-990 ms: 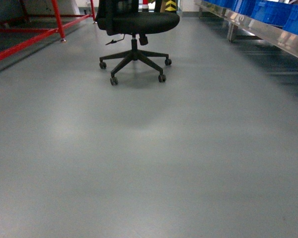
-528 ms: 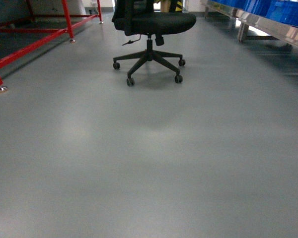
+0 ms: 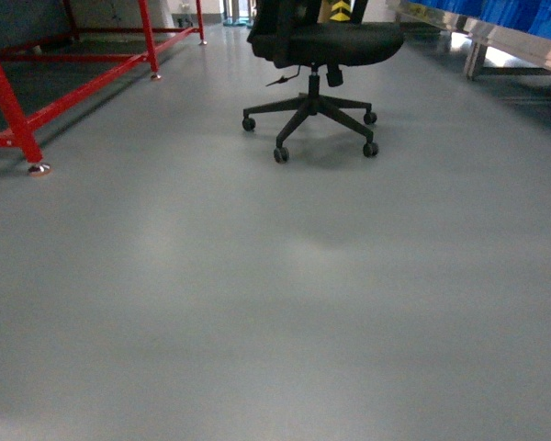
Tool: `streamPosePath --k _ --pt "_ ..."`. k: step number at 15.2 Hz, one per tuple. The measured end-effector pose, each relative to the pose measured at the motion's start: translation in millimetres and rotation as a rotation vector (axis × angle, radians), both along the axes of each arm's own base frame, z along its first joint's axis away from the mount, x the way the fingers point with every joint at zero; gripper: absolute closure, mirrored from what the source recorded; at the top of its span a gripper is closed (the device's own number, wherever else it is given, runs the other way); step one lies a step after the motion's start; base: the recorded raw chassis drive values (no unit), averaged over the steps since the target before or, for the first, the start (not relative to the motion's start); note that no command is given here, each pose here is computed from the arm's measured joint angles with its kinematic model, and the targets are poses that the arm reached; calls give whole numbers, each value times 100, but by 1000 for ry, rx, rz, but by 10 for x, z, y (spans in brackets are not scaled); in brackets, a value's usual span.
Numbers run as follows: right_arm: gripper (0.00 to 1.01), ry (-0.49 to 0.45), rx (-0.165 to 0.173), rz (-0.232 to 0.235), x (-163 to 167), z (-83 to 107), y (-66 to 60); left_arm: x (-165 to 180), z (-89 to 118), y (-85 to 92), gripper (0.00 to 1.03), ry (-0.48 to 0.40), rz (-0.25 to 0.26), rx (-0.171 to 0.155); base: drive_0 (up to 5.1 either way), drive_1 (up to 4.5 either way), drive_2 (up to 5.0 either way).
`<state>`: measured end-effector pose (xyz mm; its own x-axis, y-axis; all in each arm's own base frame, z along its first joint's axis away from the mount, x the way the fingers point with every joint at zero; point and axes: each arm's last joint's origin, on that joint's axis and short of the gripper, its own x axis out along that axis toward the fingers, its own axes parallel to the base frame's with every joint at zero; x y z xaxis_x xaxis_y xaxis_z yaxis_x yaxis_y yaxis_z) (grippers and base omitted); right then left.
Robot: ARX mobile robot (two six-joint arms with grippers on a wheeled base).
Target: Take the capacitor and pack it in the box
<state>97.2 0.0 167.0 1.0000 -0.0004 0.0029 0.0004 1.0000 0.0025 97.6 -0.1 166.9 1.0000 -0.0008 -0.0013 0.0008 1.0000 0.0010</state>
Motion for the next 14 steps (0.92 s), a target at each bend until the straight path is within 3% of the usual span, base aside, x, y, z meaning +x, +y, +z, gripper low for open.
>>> streamPosePath --k 14 --pt "3 -2 0 0 0 2 0 0 -3 0 60 3 1 0 -498 250 223"
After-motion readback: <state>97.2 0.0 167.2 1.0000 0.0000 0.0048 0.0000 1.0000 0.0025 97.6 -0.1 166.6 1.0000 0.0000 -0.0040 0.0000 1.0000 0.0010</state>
